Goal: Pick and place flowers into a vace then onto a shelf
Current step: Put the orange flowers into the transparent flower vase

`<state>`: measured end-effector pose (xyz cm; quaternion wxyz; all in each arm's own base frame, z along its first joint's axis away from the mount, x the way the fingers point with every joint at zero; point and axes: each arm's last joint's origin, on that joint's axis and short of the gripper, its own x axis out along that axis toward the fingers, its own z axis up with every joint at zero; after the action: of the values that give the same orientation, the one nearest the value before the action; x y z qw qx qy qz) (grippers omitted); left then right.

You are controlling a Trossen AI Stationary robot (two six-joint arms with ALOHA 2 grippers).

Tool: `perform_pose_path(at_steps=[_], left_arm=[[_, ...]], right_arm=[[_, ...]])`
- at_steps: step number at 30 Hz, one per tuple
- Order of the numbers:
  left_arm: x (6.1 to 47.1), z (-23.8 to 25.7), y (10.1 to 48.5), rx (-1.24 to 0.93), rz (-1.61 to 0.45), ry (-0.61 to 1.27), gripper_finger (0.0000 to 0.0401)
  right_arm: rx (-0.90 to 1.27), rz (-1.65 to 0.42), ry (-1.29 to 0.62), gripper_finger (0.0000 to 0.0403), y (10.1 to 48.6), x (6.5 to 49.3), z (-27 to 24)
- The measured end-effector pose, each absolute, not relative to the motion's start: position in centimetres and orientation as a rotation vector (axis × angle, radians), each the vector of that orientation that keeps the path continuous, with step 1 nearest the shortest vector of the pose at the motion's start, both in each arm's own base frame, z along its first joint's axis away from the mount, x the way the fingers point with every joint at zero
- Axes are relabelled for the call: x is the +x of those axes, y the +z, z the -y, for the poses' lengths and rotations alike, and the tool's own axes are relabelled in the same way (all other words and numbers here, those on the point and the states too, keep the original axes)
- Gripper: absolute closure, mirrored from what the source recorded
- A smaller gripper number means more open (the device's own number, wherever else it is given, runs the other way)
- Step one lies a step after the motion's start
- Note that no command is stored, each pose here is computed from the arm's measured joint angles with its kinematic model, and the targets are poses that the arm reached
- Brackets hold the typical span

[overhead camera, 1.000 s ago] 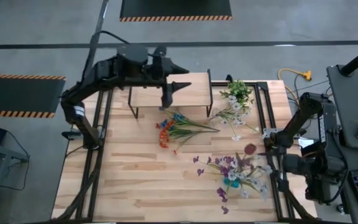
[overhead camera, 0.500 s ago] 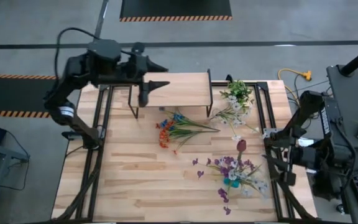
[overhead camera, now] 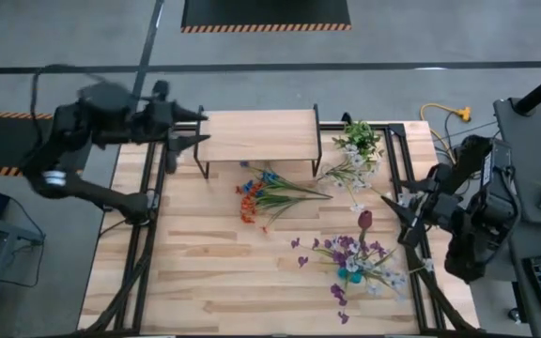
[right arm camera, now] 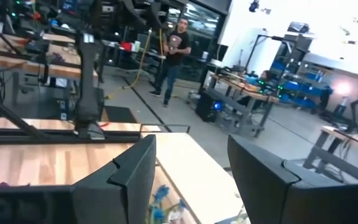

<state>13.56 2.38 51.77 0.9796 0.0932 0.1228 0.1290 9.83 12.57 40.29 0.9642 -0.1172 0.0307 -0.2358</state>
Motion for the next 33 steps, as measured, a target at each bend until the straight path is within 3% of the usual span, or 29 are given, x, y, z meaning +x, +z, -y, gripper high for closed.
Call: perform_pose_path(at_steps=[3, 10, 16, 18, 20, 25, 30, 33], left_arm=[[10.6, -2.1, 48.9, 0.189, -0.086, 0.324, 0.0226], [5.5, -1.4, 38.4, 0.131, 0.118, 0.342, 0.0226], [3.7, -1.0, 30.5, 0.088, 0.307, 0.331, 0.0226], [4.1, -1.1, 29.6, 0.098, 0.342, 0.344, 0.0226], [4.8, -1.2, 28.1, 0.119, 0.217, 0.318, 0.0226], [5.1, -1.2, 29.9, 0.163, 0.196, 0.306, 0.0226], [3.2, -0.9, 30.3, 0.139, 0.229, 0.301, 0.0226], [3.8, -0.9, 29.1, 0.124, 0.178, 0.292, 0.0226]], right_arm=[[-0.267, -0.072, -0.489, 0.0211, 40.8, 10.0, -12.5], [-0.237, -0.078, -0.53, 0.0211, 43.3, 10.2, -11.4], [-0.283, -0.115, -0.56, 0.0211, 44.4, 10.8, -11.1], [-0.283, -0.139, -0.576, 0.0211, 44.9, 11.3, -10.8], [-0.275, -0.171, -0.585, 0.0211, 45.5, 11.9, -10.5], [-0.288, -0.244, -0.543, 0.0211, 47.2, 14.3, -10.2], [-0.304, -0.2, -0.315, 0.0211, 49.4, 17.1, -9.4], [-0.346, -0.186, -0.364, 0.0211, 50.1, 17.5, -8.1]])
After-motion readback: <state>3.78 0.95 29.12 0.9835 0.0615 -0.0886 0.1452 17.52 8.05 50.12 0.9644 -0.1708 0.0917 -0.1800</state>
